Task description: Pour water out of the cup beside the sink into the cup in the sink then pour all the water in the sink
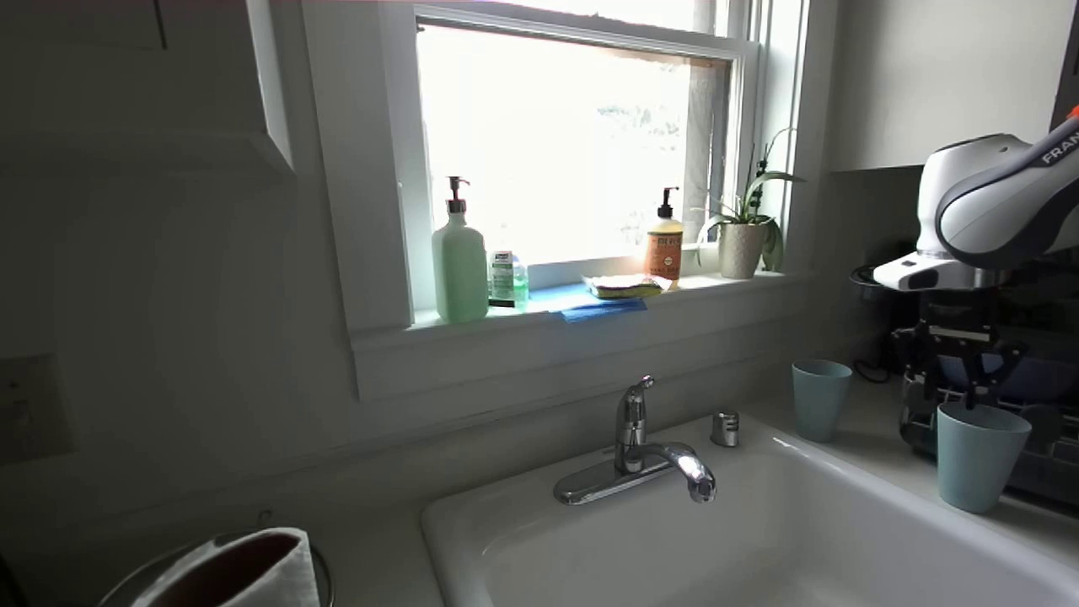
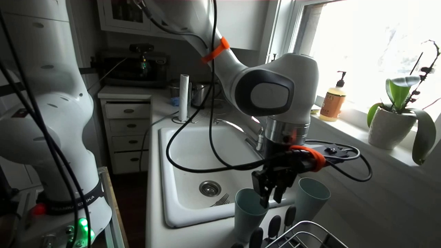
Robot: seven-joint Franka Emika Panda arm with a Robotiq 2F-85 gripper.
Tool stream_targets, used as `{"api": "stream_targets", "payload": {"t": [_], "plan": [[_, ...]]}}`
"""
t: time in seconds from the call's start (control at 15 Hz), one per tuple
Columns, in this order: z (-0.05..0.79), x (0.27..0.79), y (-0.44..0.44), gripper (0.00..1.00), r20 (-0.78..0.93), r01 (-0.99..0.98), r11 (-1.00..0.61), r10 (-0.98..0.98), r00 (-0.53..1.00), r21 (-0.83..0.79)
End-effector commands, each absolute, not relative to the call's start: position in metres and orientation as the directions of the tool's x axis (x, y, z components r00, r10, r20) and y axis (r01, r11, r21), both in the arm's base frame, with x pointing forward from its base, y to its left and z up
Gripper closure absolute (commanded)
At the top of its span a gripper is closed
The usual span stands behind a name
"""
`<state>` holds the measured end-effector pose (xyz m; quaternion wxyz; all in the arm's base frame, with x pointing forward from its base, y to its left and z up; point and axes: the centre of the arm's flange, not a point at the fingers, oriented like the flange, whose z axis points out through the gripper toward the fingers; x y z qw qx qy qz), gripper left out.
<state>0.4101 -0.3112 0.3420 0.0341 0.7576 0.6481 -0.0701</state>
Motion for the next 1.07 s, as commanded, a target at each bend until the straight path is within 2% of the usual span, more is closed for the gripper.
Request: {"api": "stream_targets", "payload": {"t": [0.0,0.2,0.53,0.67,1.0], "plan": [[0.362,0.413,-0.338,0.23,-0.127,0.990,-0.140,0.983,0.136,-0.024],[0.390,0.411,-0.339,0.01,-0.106,0.988,-0.154,0.983,0.152,-0.015],[0.455,0.405,-0.340,0.00,-0.086,0.980,-0.199,0.977,0.198,-0.008],[0.441,0.411,-0.281,0.00,-0.089,0.978,-0.206,0.974,0.206,0.007],[0.465,0.423,-0.220,0.00,-0.097,0.974,-0.223,0.969,0.227,0.045]]}}
